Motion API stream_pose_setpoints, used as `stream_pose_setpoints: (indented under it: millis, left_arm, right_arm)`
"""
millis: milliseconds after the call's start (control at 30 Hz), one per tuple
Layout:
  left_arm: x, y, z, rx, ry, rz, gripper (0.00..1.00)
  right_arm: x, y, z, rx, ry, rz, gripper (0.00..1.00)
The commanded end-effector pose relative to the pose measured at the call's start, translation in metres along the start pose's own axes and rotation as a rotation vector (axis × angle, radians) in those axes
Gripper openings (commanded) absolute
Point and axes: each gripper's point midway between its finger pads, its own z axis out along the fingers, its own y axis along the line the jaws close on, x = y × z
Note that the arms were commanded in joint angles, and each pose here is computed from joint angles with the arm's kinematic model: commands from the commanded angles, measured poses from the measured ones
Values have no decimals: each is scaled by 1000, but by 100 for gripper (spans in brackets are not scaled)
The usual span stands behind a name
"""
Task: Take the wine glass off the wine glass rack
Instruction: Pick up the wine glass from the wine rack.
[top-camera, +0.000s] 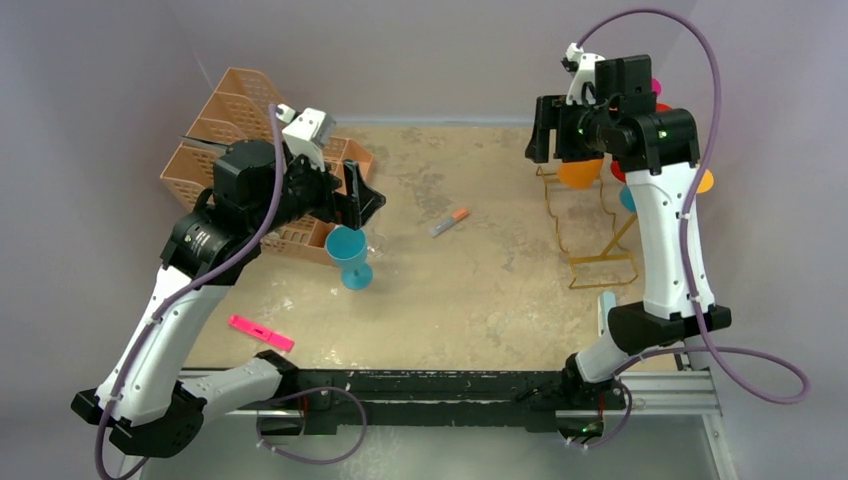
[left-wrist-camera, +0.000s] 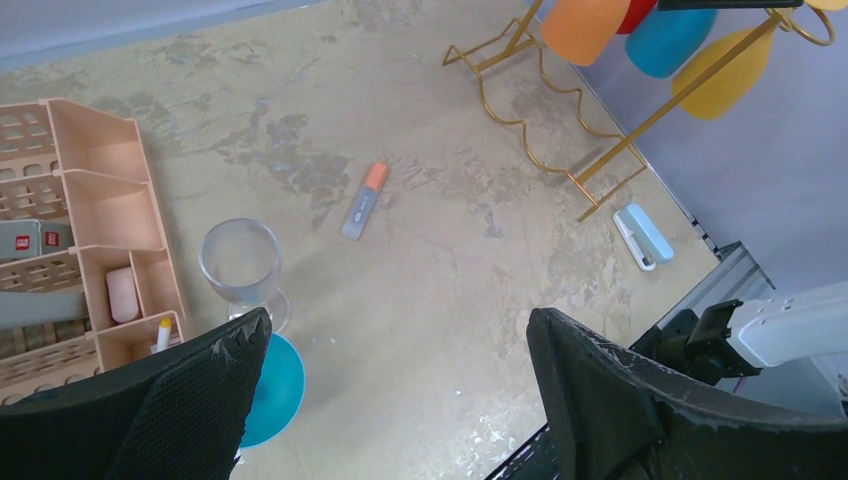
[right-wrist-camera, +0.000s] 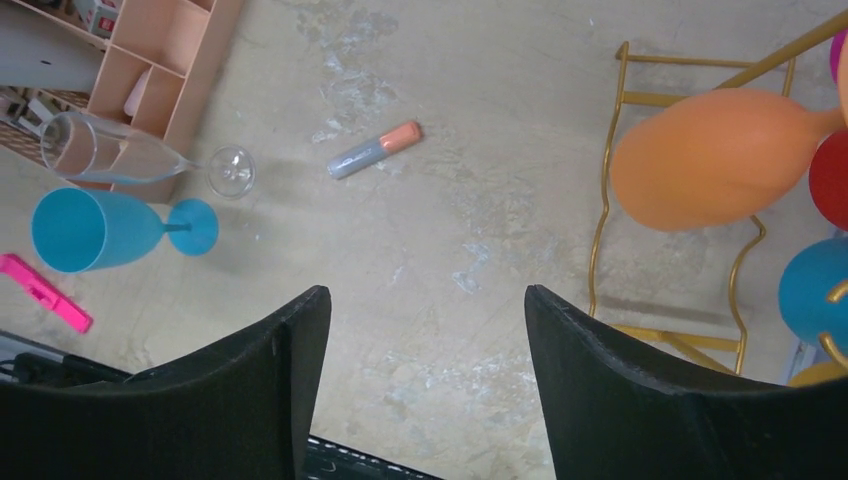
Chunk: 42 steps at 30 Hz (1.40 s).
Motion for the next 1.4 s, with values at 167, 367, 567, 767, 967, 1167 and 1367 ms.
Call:
stream_pose_setpoints:
  millis: [167, 367, 567, 767, 967, 1167, 1367]
  left_arm:
    - [-14, -16, 0, 71, -36, -23, 98]
    - [-13, -16, 2, 72, -32, -26, 98]
    - [-12, -15, 6, 69, -25, -25, 98]
    - [-13, -17, 10, 85, -23, -24, 98]
    - [-15, -18, 14, 94, -30, -27, 99]
    - [-15, -24, 22, 131, -23, -37, 99]
    - [-10, -36, 25, 208, 17, -30, 99]
  right_arm:
    - [17, 0, -19, -61, 53, 67, 73]
    - [21, -6, -20, -48, 57, 93, 72]
    - [22, -8, -26, -47, 46, 100, 69]
    - [19, -13, -31, -20, 29, 87, 68]
    - [13, -20, -40, 15, -43, 55, 76]
    - [16, -38, -47, 118, -62, 31, 78]
    - [10, -37, -49, 119, -64, 39, 77]
